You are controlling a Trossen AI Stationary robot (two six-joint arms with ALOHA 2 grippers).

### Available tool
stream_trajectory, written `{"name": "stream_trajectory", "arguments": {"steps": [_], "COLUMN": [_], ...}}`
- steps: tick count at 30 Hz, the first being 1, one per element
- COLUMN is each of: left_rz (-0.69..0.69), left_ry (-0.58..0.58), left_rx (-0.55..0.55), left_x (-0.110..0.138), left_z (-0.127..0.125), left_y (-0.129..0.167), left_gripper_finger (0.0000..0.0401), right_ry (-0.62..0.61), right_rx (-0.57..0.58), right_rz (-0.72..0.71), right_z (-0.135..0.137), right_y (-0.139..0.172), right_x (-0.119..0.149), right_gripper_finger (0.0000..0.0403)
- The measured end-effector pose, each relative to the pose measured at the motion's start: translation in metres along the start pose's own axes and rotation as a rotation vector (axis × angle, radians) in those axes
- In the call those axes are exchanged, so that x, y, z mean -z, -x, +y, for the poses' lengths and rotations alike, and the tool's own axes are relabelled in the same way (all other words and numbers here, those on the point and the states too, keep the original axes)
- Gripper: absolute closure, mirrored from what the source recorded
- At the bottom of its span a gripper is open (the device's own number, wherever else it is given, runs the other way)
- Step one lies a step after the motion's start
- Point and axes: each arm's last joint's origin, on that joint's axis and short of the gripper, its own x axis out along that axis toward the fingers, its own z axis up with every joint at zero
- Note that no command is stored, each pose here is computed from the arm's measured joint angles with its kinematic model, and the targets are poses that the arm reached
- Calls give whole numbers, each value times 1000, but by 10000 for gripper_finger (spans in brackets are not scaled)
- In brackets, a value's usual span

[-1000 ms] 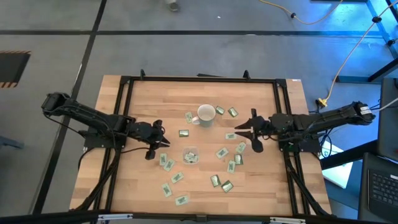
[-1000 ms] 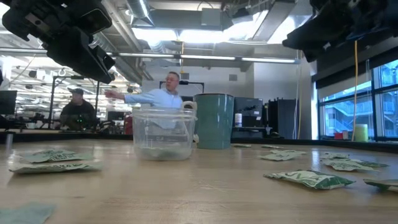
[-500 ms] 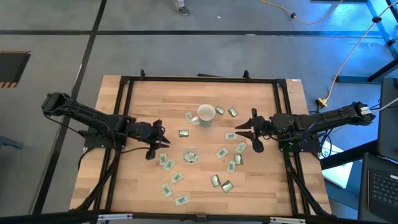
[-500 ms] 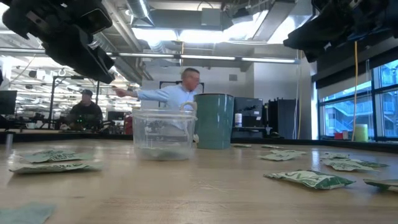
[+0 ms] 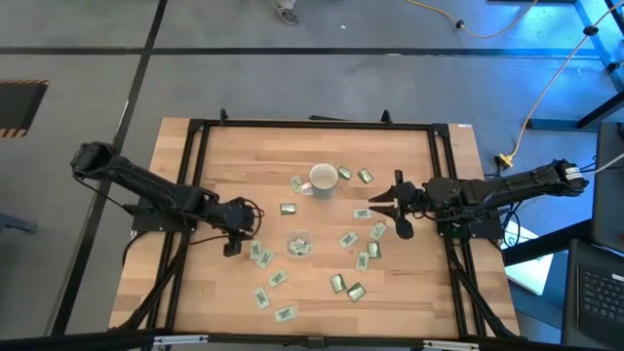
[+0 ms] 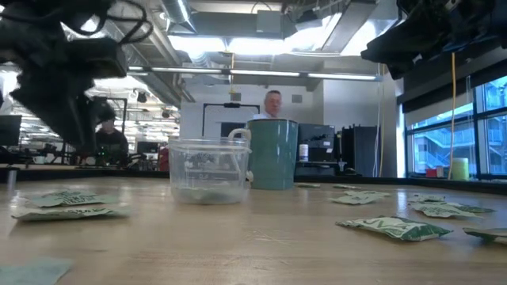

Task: Pick and place Stevia / Truvia into bins
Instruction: Put the white stevia packet into the transparent bin

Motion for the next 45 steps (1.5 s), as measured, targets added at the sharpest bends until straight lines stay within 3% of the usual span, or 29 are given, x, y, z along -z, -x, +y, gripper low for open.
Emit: {"name": "stream_trajectory", "arguments": {"steps": [4, 10, 20, 34, 41, 45], "left_rz": [67, 42, 152, 155, 113, 85], "left_ry": [11, 19, 10, -51, -107, -122], "left_rx": [-12, 41, -10, -19, 20, -13], "left_x": [3, -3, 5, 5, -17, -31], "left_z": [-1, -5, -2, -2, -10, -11], "left_y": [-15, -31, -50, -48, -29, -15], "left_gripper_finger": [292, 292, 297, 381, 390, 391], "right_ry": [0, 1, 3, 8, 8, 7], "right_rx": [0, 0, 2, 3, 3, 3], "right_rz": [0, 1, 12, 21, 22, 22], "right_z": [0, 0, 0, 0, 0, 0], "right_y": [0, 0, 0, 0, 0, 0], "right_x": [0, 0, 1, 2, 2, 2], "right_gripper_finger": [301, 301, 301, 301, 301, 301]}}
